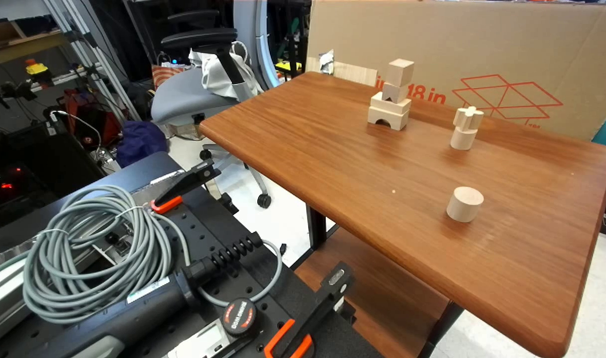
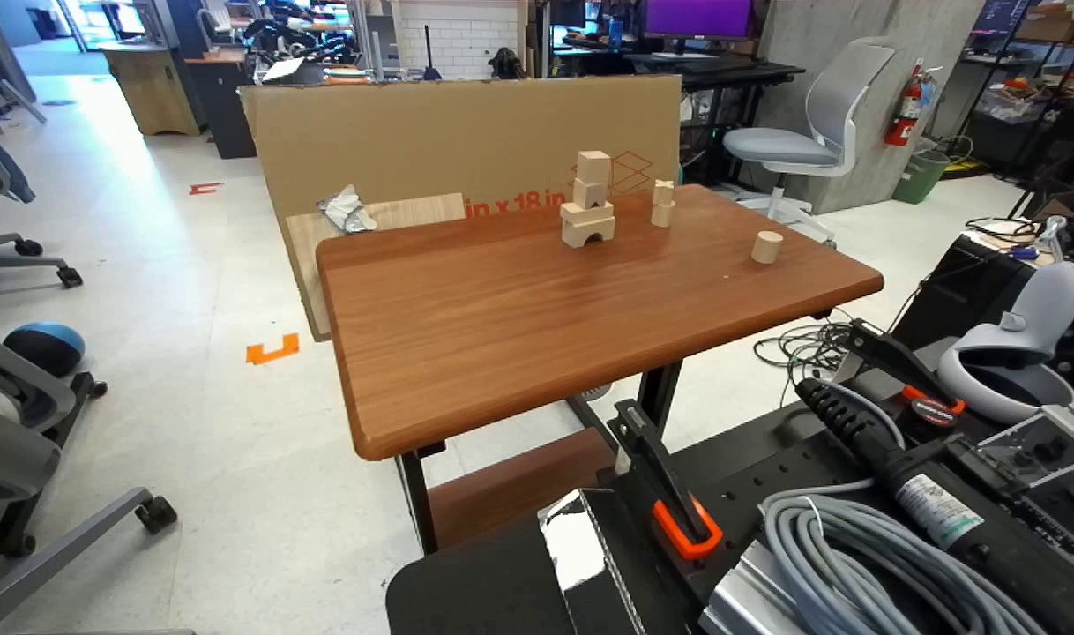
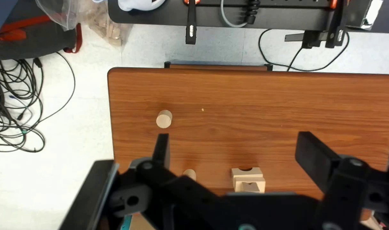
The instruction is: Put the flower shaped block on top of the cube
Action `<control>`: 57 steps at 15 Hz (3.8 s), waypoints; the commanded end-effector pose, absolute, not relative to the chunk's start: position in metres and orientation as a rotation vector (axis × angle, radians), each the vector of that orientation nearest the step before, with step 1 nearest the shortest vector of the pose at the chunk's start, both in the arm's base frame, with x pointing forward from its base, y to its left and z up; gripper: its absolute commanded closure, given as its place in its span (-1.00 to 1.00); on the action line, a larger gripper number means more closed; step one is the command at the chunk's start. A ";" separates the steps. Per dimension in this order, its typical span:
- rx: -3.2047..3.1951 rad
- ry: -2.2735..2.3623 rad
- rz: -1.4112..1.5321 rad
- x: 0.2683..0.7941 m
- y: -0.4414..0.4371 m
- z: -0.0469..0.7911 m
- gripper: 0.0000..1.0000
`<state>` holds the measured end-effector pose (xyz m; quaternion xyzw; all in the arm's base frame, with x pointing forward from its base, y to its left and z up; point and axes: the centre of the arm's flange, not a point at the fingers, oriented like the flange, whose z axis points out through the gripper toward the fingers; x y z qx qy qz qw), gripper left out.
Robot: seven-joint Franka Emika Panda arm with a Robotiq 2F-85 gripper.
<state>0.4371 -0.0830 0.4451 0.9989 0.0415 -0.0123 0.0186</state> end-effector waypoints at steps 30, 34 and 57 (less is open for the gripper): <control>3.168 -0.295 -0.076 0.627 -0.132 0.258 -1.00; 3.146 -0.352 -0.057 0.640 -0.130 0.241 -1.00; 3.062 -0.506 0.008 0.681 -0.098 0.189 0.46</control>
